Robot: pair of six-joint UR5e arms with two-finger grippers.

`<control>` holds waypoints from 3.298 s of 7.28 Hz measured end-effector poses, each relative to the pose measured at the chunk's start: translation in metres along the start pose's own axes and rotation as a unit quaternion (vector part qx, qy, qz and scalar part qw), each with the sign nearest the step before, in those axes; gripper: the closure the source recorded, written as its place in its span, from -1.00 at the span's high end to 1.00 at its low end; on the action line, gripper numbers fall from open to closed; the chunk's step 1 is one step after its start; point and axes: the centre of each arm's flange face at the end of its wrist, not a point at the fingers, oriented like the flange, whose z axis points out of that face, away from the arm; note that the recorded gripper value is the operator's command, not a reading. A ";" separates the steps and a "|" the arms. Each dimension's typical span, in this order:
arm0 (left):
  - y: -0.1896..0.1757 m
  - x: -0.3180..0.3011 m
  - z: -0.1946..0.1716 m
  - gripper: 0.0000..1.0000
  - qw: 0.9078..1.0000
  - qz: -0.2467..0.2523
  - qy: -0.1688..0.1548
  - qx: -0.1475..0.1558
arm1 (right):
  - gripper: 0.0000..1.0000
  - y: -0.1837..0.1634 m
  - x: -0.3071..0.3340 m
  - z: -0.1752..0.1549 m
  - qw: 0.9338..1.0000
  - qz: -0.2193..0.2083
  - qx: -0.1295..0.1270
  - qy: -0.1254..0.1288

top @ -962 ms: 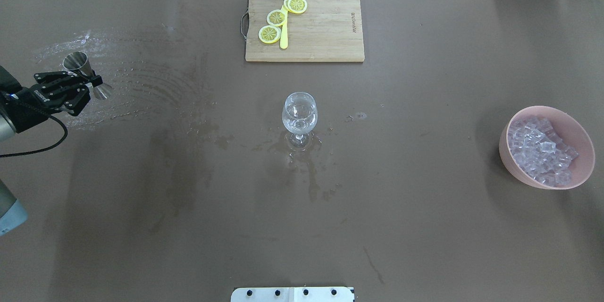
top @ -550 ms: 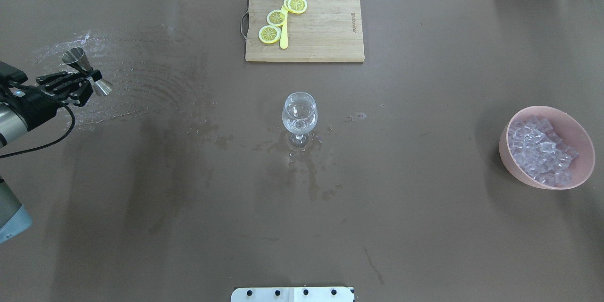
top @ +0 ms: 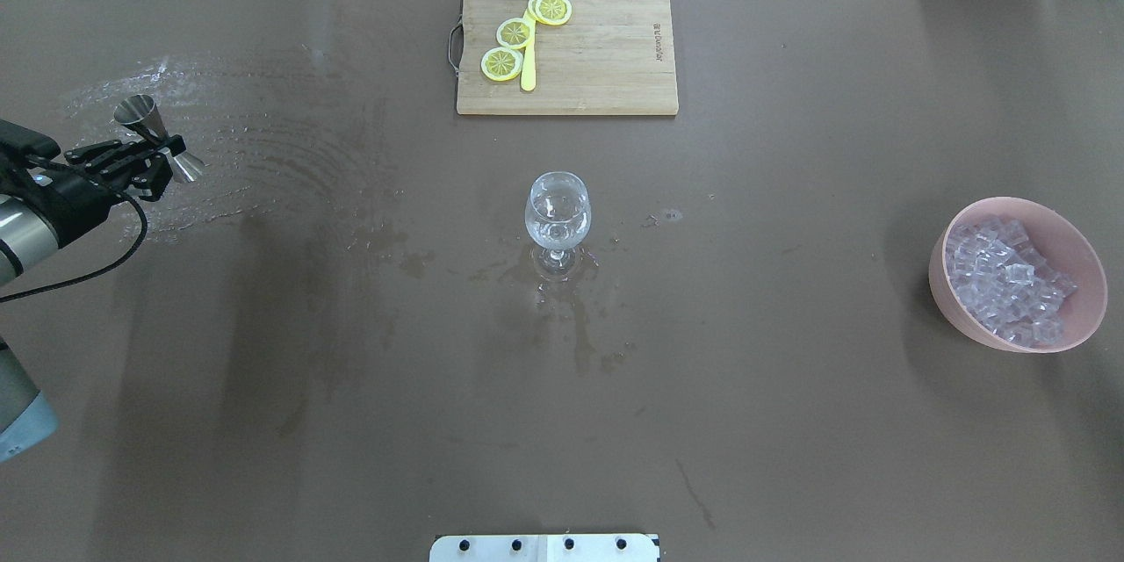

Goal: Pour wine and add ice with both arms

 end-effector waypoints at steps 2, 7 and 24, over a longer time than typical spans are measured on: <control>0.022 0.009 -0.004 -1.00 1.000 0.005 -0.015 0.005 | 1.00 0.000 0.000 0.000 1.000 0.000 0.000 0.000; 0.046 0.021 -0.010 -0.47 0.999 0.037 -0.025 0.006 | 1.00 0.000 0.000 0.000 1.000 0.000 0.000 0.000; 0.088 -0.022 -0.089 0.95 0.995 0.092 0.022 -0.022 | 1.00 -0.001 0.000 -0.001 1.000 -0.001 0.001 0.000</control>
